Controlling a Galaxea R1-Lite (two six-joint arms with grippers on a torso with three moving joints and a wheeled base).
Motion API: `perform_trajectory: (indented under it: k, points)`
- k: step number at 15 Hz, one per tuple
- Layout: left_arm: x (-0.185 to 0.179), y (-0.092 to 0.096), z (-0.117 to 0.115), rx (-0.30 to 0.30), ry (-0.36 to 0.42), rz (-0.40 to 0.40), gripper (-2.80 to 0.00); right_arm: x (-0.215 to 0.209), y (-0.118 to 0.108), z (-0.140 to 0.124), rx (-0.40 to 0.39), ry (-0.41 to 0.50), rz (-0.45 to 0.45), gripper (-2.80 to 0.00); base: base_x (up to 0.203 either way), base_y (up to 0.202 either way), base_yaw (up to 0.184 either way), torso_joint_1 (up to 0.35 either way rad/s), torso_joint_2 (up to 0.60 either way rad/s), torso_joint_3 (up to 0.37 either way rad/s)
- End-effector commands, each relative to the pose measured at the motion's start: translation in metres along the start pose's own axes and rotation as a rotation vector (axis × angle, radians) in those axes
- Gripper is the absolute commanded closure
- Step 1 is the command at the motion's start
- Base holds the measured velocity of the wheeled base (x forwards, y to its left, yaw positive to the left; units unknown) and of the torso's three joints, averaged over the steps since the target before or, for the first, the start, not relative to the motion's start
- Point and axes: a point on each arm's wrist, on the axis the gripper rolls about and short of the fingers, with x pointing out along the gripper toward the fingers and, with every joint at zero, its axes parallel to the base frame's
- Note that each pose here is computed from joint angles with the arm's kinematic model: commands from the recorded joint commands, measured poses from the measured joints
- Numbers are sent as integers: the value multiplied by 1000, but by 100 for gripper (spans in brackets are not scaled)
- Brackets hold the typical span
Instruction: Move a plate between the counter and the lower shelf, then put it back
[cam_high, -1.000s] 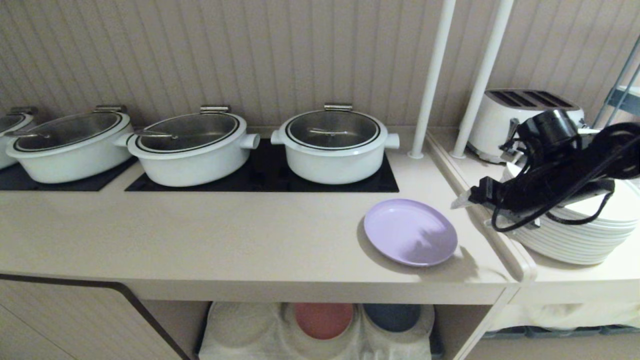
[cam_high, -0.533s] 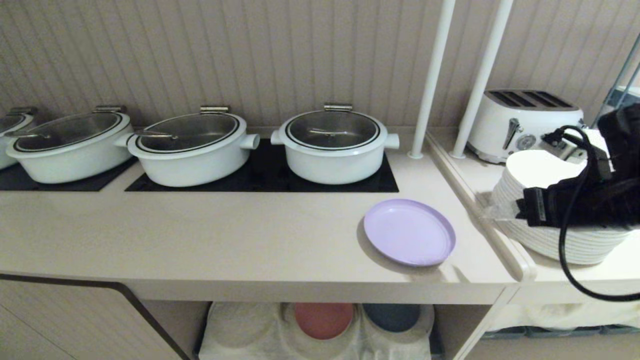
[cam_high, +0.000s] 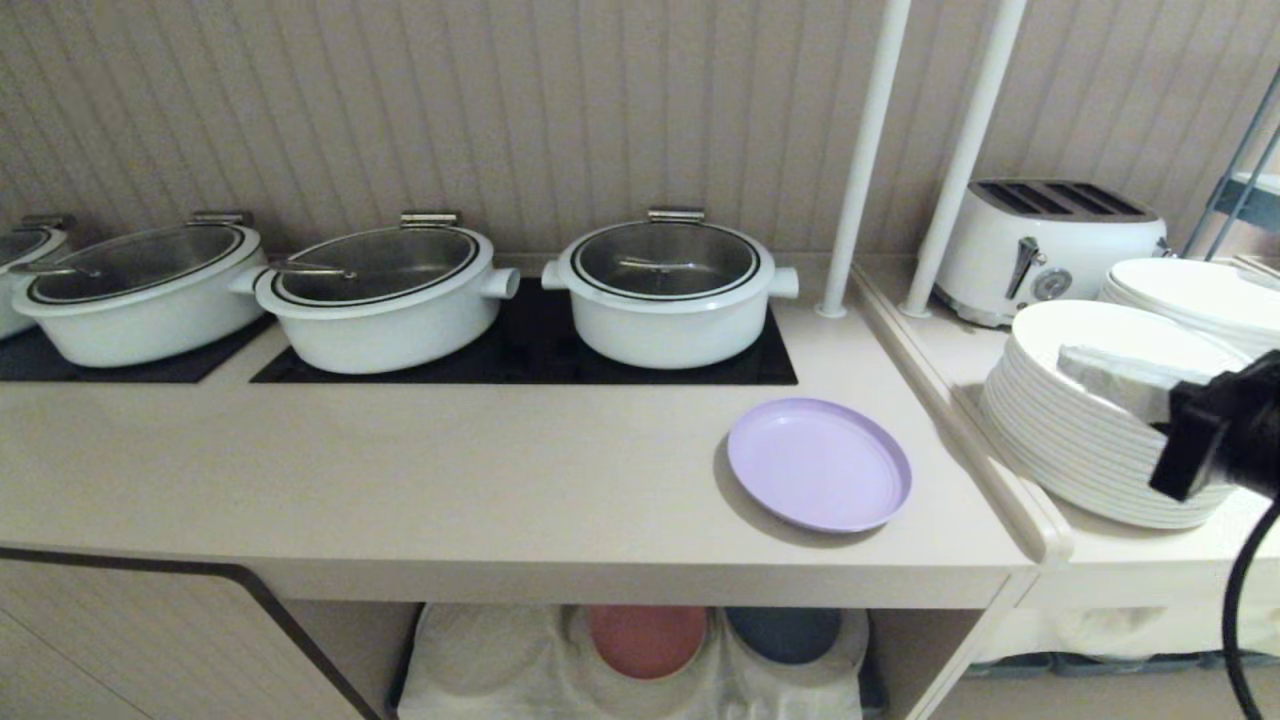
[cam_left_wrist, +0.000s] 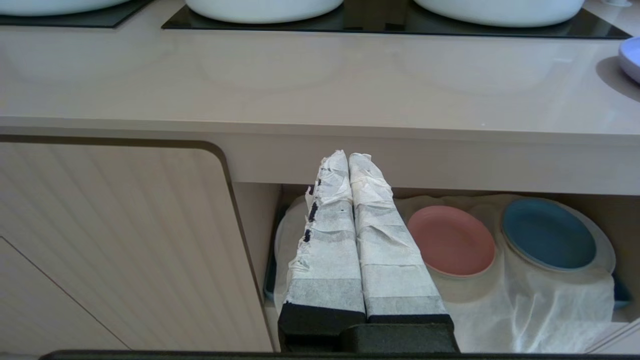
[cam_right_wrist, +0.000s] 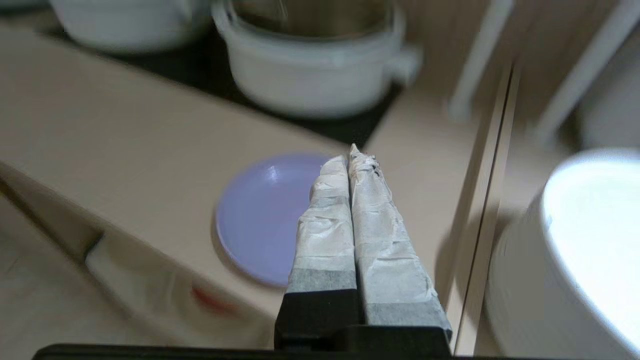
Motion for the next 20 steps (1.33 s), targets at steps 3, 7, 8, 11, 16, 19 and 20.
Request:
perform_trajectory:
  k: [3, 7, 8, 11, 16, 19, 20]
  points:
    - [0, 0, 0, 0, 1, 1, 0, -88, 23, -8, -76, -319, -20, 0, 0, 0, 0, 0, 0, 0]
    - [0, 0, 0, 0, 0, 0, 0, -153, 42, -63, -73, -385, -82, 0, 0, 0, 0, 0, 0, 0]
    - [0, 0, 0, 0, 1, 1, 0, -159, 44, -77, -53, -343, -113, 0, 0, 0, 0, 0, 0, 0]
    - [0, 0, 0, 0, 1, 1, 0, -172, 51, -95, 1, -346, -212, 0, 0, 0, 0, 0, 0, 0]
    - [0, 0, 0, 0, 1, 1, 0, -199, 63, -98, -146, -553, -273, 0, 0, 0, 0, 0, 0, 0]
    - [0, 0, 0, 0, 1, 1, 0, -199, 63, -97, -229, -566, -297, 0, 0, 0, 0, 0, 0, 0]
    - [0, 0, 0, 0, 1, 1, 0, -200, 63, -96, -252, -576, -298, 0, 0, 0, 0, 0, 0, 0]
